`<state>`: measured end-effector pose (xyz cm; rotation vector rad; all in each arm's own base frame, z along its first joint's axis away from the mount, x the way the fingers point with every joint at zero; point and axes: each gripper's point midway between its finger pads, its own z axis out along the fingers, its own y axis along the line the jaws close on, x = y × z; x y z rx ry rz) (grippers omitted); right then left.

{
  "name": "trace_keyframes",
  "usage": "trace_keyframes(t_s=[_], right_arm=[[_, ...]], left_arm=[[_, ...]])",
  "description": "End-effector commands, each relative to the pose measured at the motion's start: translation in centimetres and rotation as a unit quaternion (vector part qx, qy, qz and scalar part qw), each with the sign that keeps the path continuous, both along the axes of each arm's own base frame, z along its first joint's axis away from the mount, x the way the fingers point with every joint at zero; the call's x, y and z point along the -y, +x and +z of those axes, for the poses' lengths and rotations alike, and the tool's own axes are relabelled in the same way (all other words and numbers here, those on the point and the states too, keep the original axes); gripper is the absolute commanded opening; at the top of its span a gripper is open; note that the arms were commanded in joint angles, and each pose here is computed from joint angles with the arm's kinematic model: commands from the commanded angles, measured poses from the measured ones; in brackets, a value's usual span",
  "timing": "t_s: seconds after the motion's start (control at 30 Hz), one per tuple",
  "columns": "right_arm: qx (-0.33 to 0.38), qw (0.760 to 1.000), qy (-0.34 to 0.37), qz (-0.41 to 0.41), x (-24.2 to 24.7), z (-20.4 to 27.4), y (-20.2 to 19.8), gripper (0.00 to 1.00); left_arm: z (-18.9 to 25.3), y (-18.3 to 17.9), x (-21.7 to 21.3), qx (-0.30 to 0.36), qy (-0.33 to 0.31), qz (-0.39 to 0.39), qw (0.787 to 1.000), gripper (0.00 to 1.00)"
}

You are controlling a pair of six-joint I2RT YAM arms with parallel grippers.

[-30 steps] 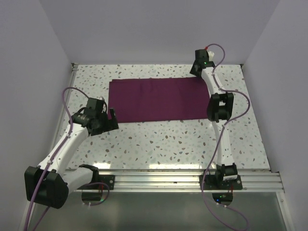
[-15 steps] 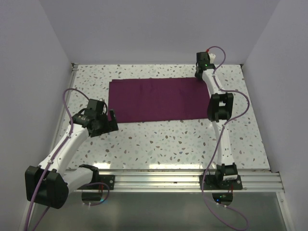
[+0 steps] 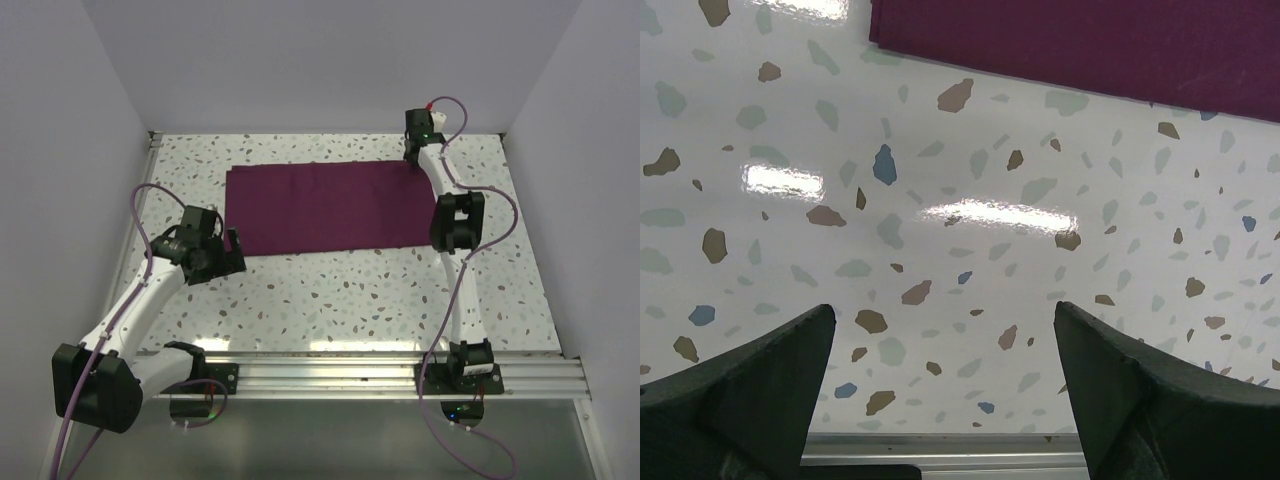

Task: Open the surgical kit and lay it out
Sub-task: Open the surgical kit at the center of the board.

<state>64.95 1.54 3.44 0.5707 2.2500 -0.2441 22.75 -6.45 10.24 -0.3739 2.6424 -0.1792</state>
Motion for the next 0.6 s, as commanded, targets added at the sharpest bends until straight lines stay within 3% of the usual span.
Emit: trace_keyframes(t_s=[0.0, 0.27, 0.57], right_arm=[[-0.001, 1.000, -0.019, -0.007, 0.4, 3.6, -1.4, 0.00], [0.043, 0.999, -0.015, 0.002, 0.0, 11.4, -2.5, 0.00], [0.012, 0.999, 0.006, 0.034, -2.5, 12.7, -5.9, 0.00]], left_arm=[[0.5, 0.8, 0.0, 0.017, 0.001, 0.003, 1.000, 0.95], [2.2, 1.7, -0.1, 0.037, 0.007, -0.001, 0.999, 0.95], [4.0, 1.6, 0.1, 0.061, -0.002, -0.007, 0.998, 0.95]])
